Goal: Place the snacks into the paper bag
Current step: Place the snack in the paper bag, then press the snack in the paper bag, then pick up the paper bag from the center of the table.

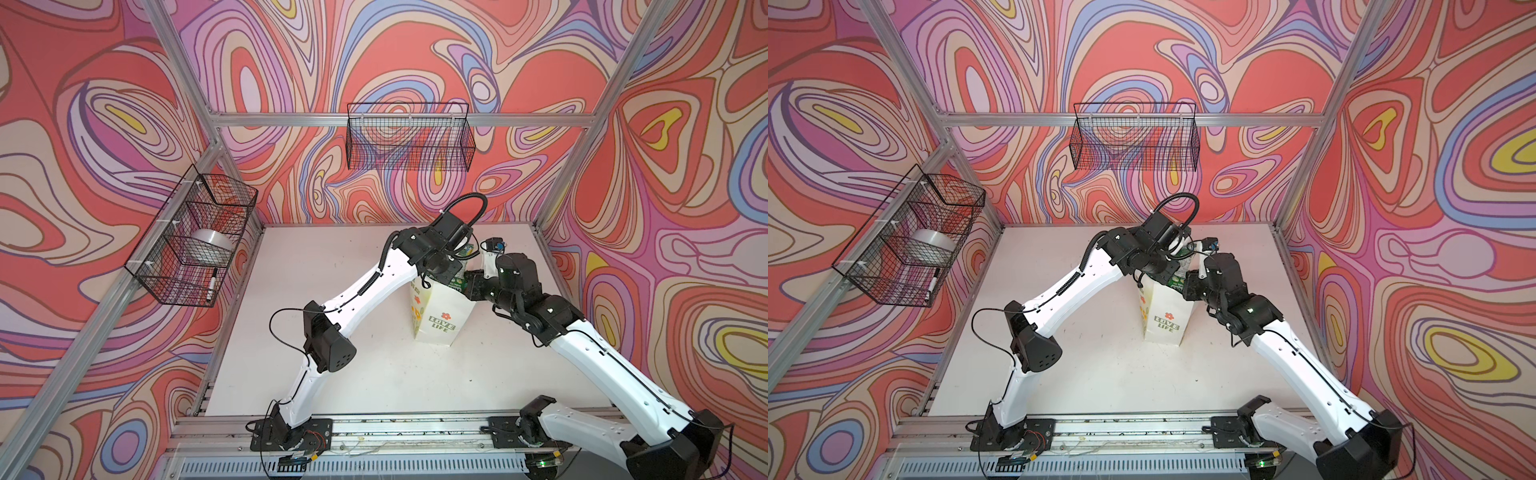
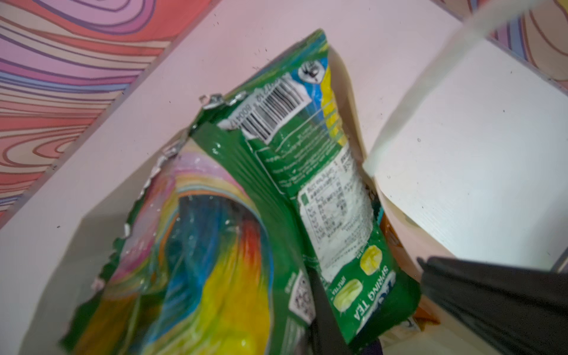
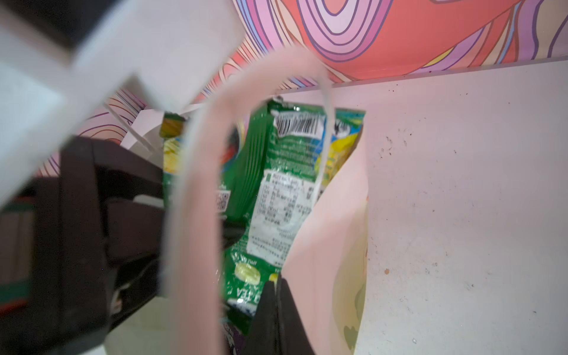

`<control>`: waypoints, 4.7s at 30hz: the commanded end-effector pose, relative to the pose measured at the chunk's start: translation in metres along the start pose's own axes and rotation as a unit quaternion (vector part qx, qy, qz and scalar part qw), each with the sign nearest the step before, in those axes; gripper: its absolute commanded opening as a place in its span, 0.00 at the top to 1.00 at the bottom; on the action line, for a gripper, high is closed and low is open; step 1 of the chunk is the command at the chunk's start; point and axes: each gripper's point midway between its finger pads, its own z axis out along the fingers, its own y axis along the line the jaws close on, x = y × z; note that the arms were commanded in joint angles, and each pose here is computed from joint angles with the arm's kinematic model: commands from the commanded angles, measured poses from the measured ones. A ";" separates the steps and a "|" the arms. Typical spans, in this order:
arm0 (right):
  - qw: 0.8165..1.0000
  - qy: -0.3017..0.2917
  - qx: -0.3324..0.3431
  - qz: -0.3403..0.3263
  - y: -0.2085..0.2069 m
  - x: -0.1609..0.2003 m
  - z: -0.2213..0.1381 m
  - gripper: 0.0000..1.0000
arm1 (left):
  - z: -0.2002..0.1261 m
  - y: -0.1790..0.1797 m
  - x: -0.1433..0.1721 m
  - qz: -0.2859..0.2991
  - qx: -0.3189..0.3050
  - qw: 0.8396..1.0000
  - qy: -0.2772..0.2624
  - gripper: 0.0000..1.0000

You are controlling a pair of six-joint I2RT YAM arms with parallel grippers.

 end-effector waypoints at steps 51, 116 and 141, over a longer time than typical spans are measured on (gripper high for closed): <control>1.000 0.011 0.011 -0.005 -0.005 0.009 0.002 1.00 | 0.033 -0.002 0.011 -0.107 -0.027 0.994 0.020 0.75; 0.995 -0.045 -0.067 0.055 0.046 -0.082 -0.017 1.00 | -0.111 0.074 -0.004 -0.287 0.070 0.946 -0.134 0.96; 0.968 -0.102 -0.224 0.054 0.124 -0.170 -0.026 1.00 | -0.188 0.100 0.001 -0.300 0.053 0.934 -0.185 1.00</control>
